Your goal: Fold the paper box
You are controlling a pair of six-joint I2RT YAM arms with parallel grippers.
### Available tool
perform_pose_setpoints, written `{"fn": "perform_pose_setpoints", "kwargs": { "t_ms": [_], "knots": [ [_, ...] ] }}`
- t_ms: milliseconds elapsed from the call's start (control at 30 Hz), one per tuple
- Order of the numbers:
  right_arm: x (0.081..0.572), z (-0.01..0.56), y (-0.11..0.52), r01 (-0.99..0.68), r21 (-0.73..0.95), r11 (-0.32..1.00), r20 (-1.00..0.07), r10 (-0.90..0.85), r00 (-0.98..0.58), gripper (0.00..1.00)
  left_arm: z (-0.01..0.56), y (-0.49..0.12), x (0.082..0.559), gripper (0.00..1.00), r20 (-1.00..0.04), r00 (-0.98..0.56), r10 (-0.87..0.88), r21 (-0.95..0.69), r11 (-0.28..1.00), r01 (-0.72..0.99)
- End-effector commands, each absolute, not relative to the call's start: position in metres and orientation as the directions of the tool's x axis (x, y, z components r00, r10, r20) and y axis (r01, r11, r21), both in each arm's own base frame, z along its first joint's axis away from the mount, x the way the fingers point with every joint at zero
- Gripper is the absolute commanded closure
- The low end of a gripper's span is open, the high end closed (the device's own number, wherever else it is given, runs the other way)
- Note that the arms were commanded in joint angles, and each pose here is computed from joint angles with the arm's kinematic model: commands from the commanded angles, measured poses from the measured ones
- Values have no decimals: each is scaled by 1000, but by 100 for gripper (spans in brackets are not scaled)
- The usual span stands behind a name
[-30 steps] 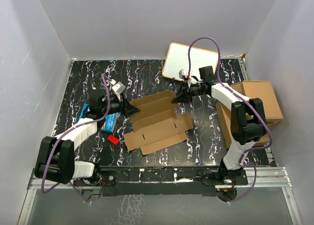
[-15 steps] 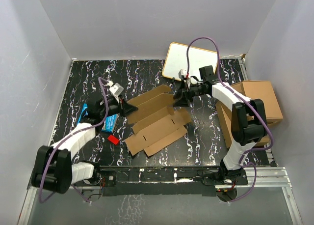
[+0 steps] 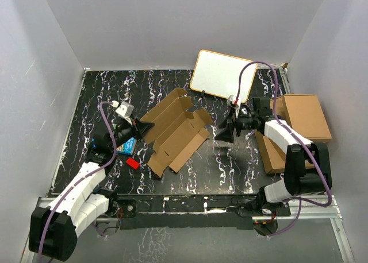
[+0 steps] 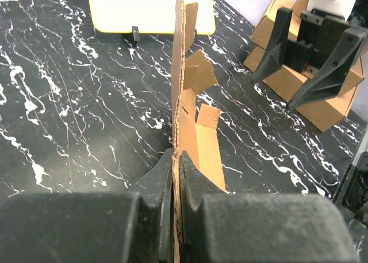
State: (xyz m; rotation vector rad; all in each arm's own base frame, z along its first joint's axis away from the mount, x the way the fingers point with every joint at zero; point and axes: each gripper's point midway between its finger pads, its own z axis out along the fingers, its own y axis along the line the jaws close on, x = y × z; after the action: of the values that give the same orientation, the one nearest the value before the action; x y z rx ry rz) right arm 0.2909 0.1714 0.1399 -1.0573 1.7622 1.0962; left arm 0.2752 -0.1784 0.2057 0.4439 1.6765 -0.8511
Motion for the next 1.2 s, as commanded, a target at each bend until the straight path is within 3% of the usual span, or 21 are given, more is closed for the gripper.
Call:
{"fn": "perform_pose_setpoints", "kwargs": {
  "t_ms": [0, 567, 767, 1167],
  "knots": [
    [310, 152, 166, -903, 253, 346, -936, -149, -319, 17, 203, -176, 277, 100, -920, -325, -221, -380, 707, 596],
    [354, 113, 162, -657, 481, 580, -813, 16, -582, 22, 172, -161, 275, 100, -770, -467, -435, -606, 726, 324],
    [331, 102, 180, -463, 698, 547, -644, 197, -739, 25, 164, -162, 277, 100, -665, -496, -558, -713, 671, 202],
    [318, 75, 195, -202, 804, 560, -408, 270, -872, 28, 156, -153, 281, 100, -559, -455, -693, -783, 622, 15]
  ]
}}
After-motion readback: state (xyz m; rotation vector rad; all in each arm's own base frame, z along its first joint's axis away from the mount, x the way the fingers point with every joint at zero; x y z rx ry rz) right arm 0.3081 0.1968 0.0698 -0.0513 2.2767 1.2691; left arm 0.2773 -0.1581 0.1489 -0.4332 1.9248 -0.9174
